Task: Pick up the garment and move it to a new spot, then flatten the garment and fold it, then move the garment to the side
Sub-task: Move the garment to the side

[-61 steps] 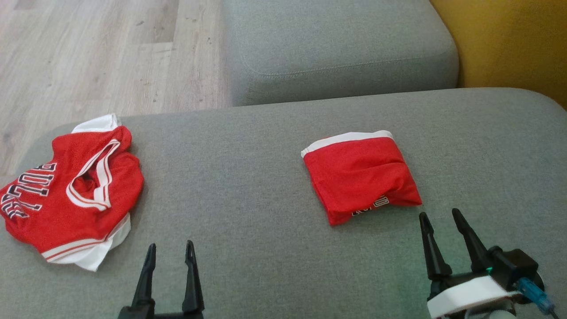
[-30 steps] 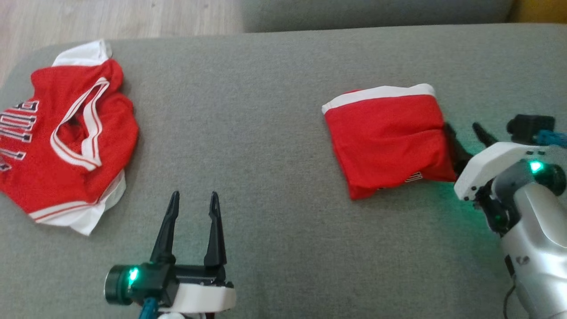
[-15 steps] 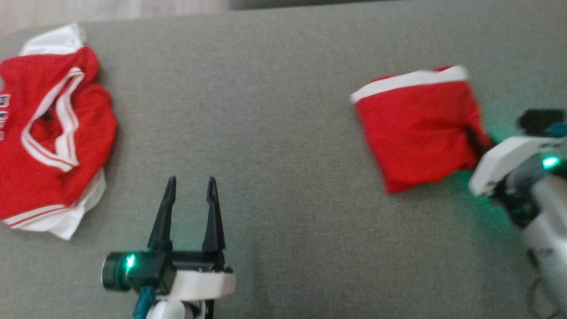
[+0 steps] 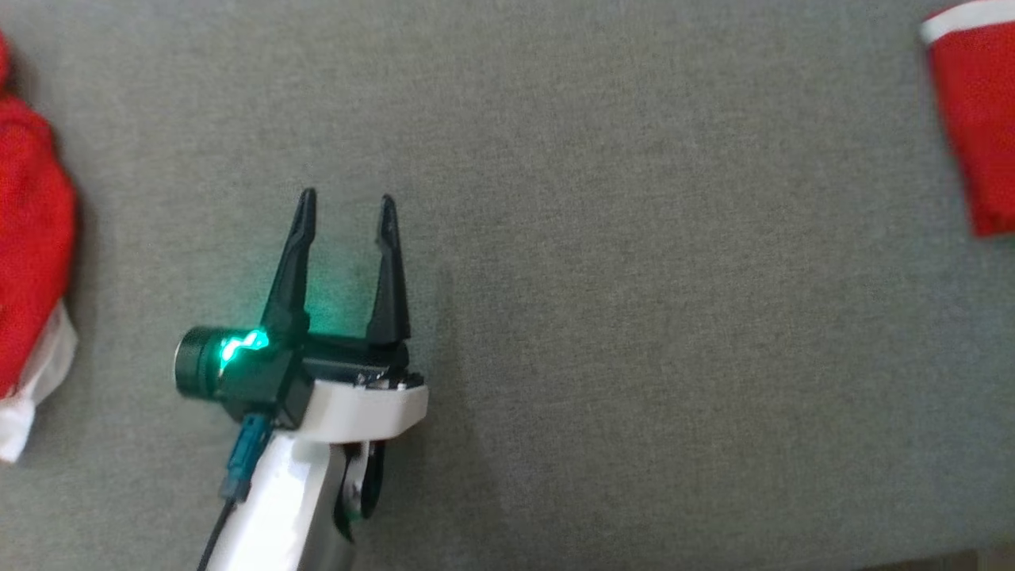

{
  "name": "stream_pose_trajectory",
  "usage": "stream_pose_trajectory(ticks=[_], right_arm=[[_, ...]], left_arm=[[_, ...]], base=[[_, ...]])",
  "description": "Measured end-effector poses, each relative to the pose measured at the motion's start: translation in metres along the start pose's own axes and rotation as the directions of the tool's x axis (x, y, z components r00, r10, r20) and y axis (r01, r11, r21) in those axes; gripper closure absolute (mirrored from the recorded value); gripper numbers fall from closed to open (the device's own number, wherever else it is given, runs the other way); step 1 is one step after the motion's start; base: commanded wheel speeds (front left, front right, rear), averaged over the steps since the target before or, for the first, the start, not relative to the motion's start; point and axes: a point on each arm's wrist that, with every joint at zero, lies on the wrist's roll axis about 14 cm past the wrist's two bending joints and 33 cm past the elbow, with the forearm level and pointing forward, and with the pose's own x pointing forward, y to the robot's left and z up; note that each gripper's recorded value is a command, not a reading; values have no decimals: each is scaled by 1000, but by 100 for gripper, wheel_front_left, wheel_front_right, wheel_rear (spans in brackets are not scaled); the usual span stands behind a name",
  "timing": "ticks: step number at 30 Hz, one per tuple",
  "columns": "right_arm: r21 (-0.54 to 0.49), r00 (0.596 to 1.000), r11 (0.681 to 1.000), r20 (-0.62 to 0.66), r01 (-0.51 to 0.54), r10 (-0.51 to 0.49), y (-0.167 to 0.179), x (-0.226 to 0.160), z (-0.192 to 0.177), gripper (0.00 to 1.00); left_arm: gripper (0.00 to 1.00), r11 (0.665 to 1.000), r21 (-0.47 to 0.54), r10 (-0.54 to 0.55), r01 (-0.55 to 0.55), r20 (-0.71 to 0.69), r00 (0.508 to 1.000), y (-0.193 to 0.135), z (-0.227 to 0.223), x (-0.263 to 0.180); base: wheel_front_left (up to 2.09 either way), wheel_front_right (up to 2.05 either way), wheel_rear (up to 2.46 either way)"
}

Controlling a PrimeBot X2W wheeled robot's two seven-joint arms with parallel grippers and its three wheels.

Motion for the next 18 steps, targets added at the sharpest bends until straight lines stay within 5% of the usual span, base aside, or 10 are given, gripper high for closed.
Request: stream_pose_trajectory(ticks=[2, 3, 4, 11, 18], right_arm=[[-24, 999, 998, -1, 52, -52, -20, 3, 4, 100], [-37, 997, 997, 9, 74, -74, -28, 5, 7, 69], [-49, 996, 995, 16, 92, -92, -34, 6, 11, 0], [-95, 982, 984, 127, 149, -136, -38, -3, 39, 0], [-39, 981, 998, 187, -50, 57, 58, -30, 12, 0]], left_arm=[[0, 1000, -9, -20, 20, -10, 1000, -4, -7, 7], [0, 1000, -13, -28, 28, -15, 999, -6, -10, 10], [0, 999, -16, -34, 34, -22, 999, -7, -14, 12], [0, 999, -22, -49, 49, -16, 999, -13, -5, 6], [0, 1000, 7, 3, -3, -8, 1000, -7, 11, -32]], base=[[0, 0, 0], [0, 0, 0], [0, 0, 0], [0, 0, 0], [0, 0, 0]])
